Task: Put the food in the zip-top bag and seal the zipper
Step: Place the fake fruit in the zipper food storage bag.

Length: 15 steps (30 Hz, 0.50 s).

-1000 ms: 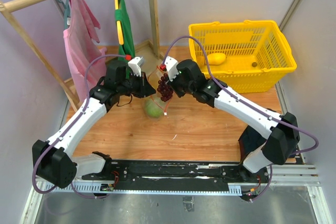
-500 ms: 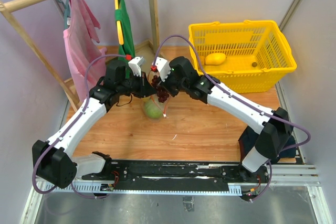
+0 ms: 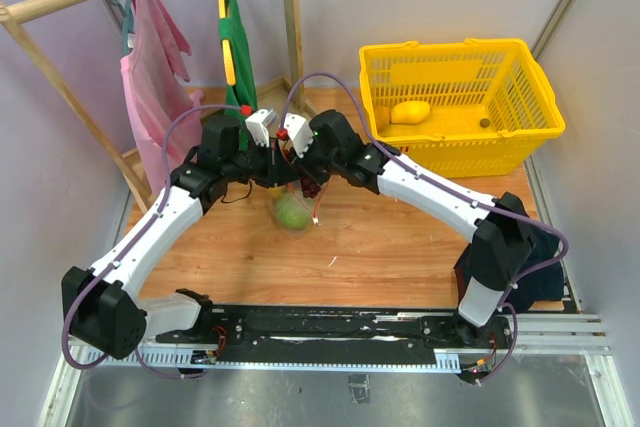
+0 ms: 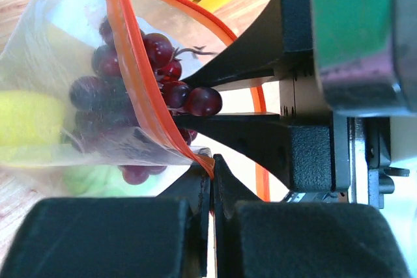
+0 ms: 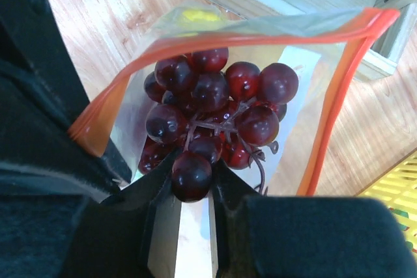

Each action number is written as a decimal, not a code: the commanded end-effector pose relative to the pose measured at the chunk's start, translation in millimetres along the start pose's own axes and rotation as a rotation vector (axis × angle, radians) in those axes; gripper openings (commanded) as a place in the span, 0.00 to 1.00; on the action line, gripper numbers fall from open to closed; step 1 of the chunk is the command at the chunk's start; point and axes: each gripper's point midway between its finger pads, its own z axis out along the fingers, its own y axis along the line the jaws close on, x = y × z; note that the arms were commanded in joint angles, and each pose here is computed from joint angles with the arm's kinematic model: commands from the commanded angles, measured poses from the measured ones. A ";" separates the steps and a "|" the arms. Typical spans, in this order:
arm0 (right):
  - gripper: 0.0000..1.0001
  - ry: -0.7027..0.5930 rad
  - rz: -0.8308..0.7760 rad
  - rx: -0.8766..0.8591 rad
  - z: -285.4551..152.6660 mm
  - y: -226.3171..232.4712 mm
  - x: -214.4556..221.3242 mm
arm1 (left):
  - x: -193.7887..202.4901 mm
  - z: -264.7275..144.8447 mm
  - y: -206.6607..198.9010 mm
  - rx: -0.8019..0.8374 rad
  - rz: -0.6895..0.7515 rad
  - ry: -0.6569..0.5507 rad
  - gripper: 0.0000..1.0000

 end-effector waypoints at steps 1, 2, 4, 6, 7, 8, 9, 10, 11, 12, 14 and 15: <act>0.21 -0.114 -0.035 0.028 2.1 -4.7 -36.3 | -6.0 -1.7 -6.9 0.038 0.019 -0.024 0.00; 0.22 -0.125 -0.041 0.021 2.9 -4.1 -38.7 | -6.0 -1.7 -7.0 0.037 0.019 -0.024 0.00; 0.30 -0.143 -0.056 0.001 4.5 -1.3 -43.1 | -5.5 -1.3 -6.5 0.037 0.017 -0.022 0.00; 0.42 -0.143 -0.065 -0.002 4.5 -1.1 -43.5 | -5.4 -1.0 -5.8 0.034 0.017 -0.022 0.00; 0.46 -0.142 -0.070 0.004 2.4 -2.5 -43.6 | -5.2 -0.9 -5.3 0.031 0.015 -0.022 0.00; 0.50 -0.139 -0.072 0.015 -0.4 -4.8 -42.9 | -5.4 -1.0 -4.9 0.029 0.014 -0.022 0.00; 0.52 -0.137 -0.076 0.027 -3.6 -6.8 -42.4 | -5.4 -0.9 -4.4 0.027 0.014 -0.023 0.00; 0.54 -0.137 -0.081 0.039 -8.4 -8.7 -42.5 | -5.2 -0.8 -4.1 0.025 0.014 -0.022 0.00; 0.55 -0.140 -0.084 0.048 -13.6 -10.2 -43.0 | -5.5 -0.9 -4.3 0.025 0.014 -0.023 0.00; 0.56 -0.145 -0.086 0.055 -19.0 -11.1 -44.1 | -5.6 -0.9 -4.6 0.026 0.014 -0.023 0.00; 0.57 -0.151 -0.086 0.076 -30.1 -13.9 -45.1 | -5.8 -0.8 -3.8 0.022 0.013 -0.024 0.00; 0.57 -0.149 -0.080 0.093 -35.6 -16.5 -44.7 | -5.9 -0.7 -3.4 0.020 0.013 -0.025 0.00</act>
